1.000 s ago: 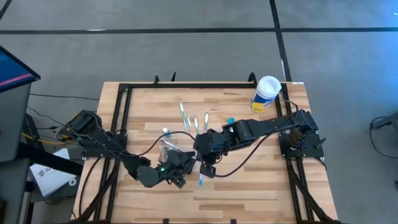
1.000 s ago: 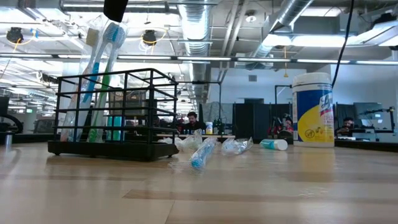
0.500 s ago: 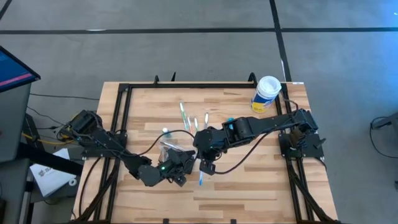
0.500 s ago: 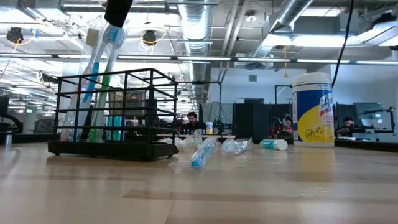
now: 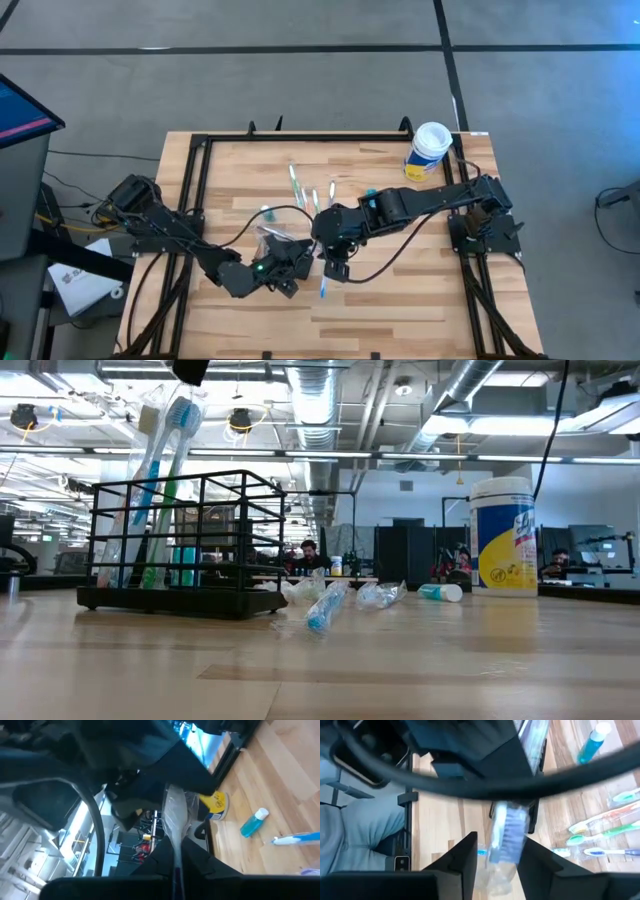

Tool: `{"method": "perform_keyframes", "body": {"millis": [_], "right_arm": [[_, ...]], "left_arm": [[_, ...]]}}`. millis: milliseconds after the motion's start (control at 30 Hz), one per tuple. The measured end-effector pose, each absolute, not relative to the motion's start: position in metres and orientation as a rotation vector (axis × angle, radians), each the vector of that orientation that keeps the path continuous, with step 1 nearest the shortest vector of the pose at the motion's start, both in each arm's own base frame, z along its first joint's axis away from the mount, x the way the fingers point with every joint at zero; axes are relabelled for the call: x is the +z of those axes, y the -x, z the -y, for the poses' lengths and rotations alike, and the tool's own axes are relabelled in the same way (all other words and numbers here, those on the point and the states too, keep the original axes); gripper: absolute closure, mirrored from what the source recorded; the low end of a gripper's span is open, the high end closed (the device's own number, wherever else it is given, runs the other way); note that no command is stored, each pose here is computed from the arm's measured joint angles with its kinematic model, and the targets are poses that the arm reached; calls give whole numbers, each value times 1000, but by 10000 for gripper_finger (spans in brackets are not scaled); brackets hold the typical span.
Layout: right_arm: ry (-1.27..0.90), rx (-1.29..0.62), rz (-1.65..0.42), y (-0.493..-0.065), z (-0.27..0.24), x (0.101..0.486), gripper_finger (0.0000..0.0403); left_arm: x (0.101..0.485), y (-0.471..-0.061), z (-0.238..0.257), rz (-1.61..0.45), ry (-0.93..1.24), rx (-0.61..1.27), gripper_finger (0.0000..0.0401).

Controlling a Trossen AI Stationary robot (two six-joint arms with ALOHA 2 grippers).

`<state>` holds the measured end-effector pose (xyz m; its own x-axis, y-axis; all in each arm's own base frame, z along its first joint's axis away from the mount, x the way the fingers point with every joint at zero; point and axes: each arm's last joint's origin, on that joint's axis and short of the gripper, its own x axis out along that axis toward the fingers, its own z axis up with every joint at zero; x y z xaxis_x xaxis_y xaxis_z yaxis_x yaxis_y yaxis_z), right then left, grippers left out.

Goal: Pick & Place toothbrushing station
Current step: Put the bottom purple toothbrush into the wire organizer

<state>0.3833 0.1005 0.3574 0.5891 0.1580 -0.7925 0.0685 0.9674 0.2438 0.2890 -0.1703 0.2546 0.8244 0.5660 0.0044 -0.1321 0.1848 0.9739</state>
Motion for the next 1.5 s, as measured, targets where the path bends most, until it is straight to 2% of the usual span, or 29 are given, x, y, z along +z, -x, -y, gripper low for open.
{"method": "perform_keyframes", "body": {"millis": [200,400,867,1267,1367,1500], "right_arm": [[-254,67,-911,-371,-100,373,270],[-235,59,-865,-362,-106,384,272],[-195,100,-885,-354,-124,383,282],[-155,88,-878,-349,-136,383,284],[-143,99,-878,-347,-141,383,284],[-129,91,-872,-345,-144,383,284]], "left_arm": [[268,-283,166,-379,-1268,526,396],[287,-273,159,-348,-1209,552,396],[344,-235,133,-158,-814,618,396],[352,-215,123,-9,-564,366,396],[346,-204,117,38,-495,278,396],[333,-190,104,73,-433,254,396]]}}
